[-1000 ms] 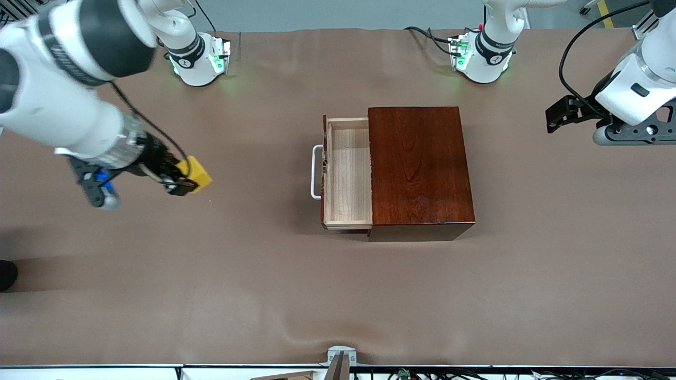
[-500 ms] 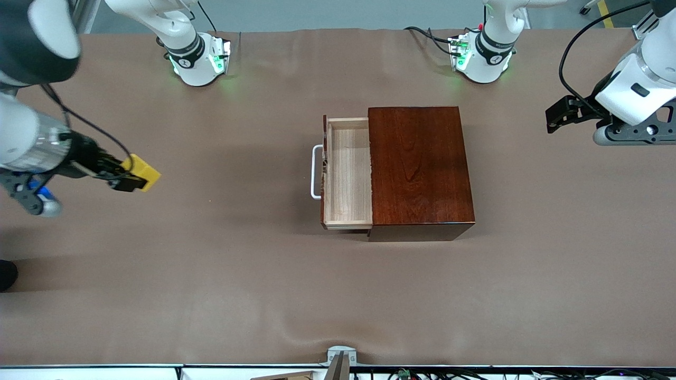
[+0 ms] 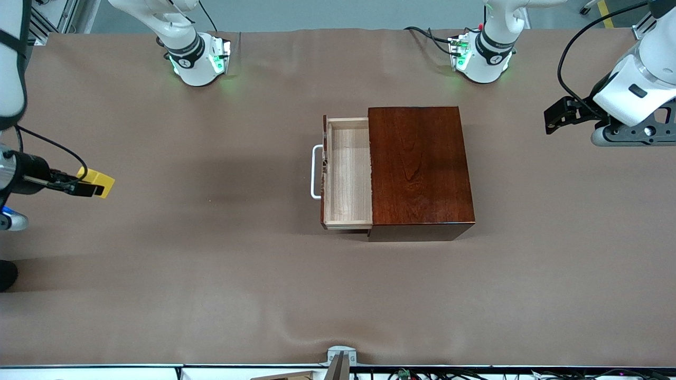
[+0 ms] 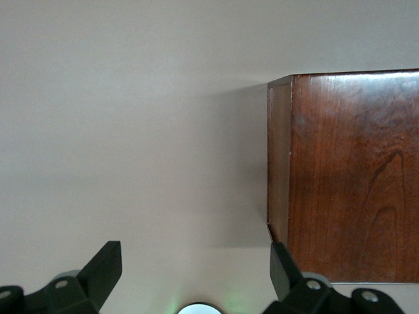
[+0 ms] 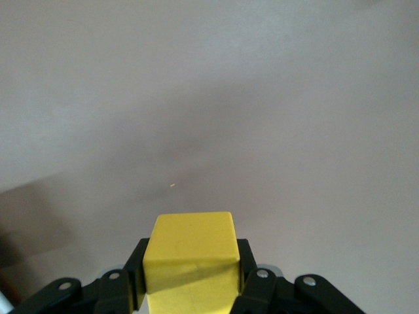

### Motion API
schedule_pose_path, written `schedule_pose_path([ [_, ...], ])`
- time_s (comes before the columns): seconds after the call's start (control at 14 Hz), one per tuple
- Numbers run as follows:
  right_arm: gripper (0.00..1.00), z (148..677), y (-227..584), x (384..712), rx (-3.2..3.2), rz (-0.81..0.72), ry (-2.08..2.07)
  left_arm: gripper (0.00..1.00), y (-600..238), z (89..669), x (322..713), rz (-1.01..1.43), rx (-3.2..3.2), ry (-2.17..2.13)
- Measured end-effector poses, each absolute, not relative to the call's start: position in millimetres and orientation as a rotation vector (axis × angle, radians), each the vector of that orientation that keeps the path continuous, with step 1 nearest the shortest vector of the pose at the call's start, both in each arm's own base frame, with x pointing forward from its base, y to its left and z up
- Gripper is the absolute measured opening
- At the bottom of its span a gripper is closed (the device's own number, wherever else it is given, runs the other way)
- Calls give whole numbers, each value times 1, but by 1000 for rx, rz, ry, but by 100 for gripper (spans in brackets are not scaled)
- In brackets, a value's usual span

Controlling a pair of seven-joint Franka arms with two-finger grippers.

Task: Open drawer, take yellow block, close drawer
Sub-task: 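Lift the yellow cube out of the drawer with the right gripper, then move the left gripper to the drawer front while the right gripper holds the cube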

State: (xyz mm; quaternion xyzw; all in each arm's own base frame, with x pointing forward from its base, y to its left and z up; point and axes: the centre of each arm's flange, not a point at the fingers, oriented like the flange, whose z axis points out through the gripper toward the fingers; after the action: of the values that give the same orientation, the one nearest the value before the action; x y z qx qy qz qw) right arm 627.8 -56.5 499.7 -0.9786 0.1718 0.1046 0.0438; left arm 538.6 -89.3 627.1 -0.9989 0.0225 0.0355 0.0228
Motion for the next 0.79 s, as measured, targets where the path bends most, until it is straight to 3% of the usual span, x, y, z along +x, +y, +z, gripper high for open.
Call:
schedule_pose_path([
  [0.29, 56, 443, -62, 625, -3069, 340, 341, 100, -108, 627, 536, 108, -3093, 136],
  [0.79, 56, 357, -89, 598, -3063, 378, 193, 100, -263, 596, 543, 109, -3115, 244],
])
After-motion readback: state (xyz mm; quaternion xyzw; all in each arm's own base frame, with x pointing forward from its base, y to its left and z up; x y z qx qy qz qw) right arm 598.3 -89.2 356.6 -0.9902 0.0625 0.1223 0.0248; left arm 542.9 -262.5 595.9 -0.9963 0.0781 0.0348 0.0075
